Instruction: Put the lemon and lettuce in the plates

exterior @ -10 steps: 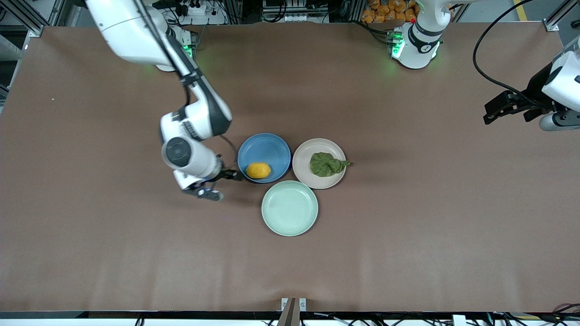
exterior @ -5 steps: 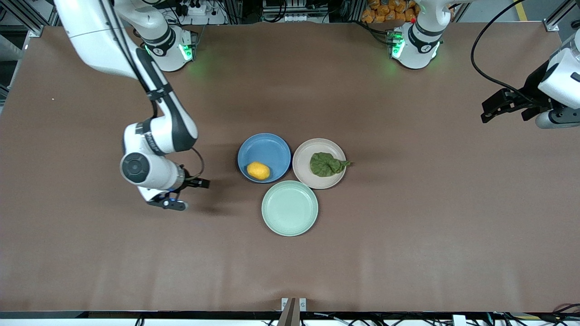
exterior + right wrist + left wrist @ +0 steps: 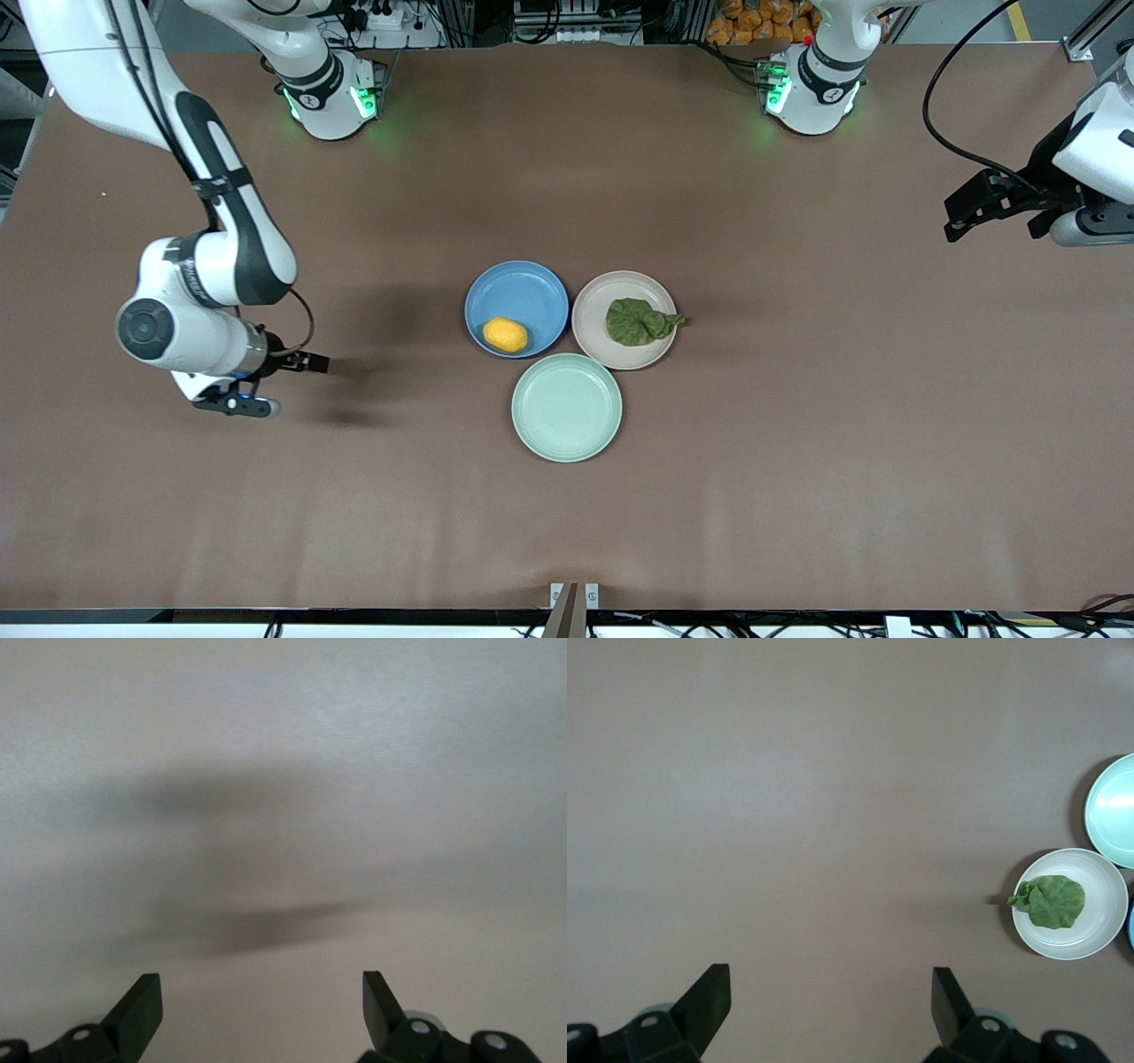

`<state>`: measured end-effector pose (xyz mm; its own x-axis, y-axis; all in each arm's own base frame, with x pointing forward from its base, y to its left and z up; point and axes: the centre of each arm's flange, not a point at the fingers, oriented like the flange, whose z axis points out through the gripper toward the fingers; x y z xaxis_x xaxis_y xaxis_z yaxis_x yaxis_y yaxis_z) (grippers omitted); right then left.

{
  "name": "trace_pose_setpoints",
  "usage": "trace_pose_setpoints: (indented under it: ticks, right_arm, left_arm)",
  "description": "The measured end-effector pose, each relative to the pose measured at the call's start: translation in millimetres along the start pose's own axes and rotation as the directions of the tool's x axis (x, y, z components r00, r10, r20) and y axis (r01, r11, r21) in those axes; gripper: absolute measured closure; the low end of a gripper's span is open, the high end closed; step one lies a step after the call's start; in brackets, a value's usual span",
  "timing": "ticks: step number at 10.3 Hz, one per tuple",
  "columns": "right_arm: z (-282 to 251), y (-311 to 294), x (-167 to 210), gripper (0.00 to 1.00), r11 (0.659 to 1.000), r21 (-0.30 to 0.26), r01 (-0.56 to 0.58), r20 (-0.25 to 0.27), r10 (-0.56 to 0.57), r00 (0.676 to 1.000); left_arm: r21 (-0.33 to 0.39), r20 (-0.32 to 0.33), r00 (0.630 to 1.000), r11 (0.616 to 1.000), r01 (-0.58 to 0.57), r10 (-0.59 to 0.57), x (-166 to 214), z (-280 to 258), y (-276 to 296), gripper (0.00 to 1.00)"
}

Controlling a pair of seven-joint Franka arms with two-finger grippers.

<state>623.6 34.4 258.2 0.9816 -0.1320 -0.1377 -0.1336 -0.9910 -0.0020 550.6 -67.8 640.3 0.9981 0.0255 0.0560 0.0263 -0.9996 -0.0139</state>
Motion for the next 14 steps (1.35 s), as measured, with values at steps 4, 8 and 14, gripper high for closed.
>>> trace_pose_setpoints:
  ticks: [4, 8, 14]
  right_arm:
    - [-25, -1, -44, 0.0, 0.999, -0.033, 0.043, -0.037, -0.045, 0.998]
    - [-113, -7, -85, 0.0, 0.997, -0.043, 0.062, -0.163, -0.069, 0.984]
    - [-266, -10, -87, 0.0, 0.989, -0.067, 0.132, -0.215, -0.144, 0.966]
  left_arm:
    - [0.0, 0.001, 1.0, 1.0, 0.01, -0.01, 3, 1, -6, 0.0]
    - [-0.002, -0.013, 1.0, 1.0, 0.012, -0.012, 4, -6, -7, 0.0]
    - [0.026, -0.02, 1.0, 1.0, 0.014, -0.013, 4, -7, -11, 0.0]
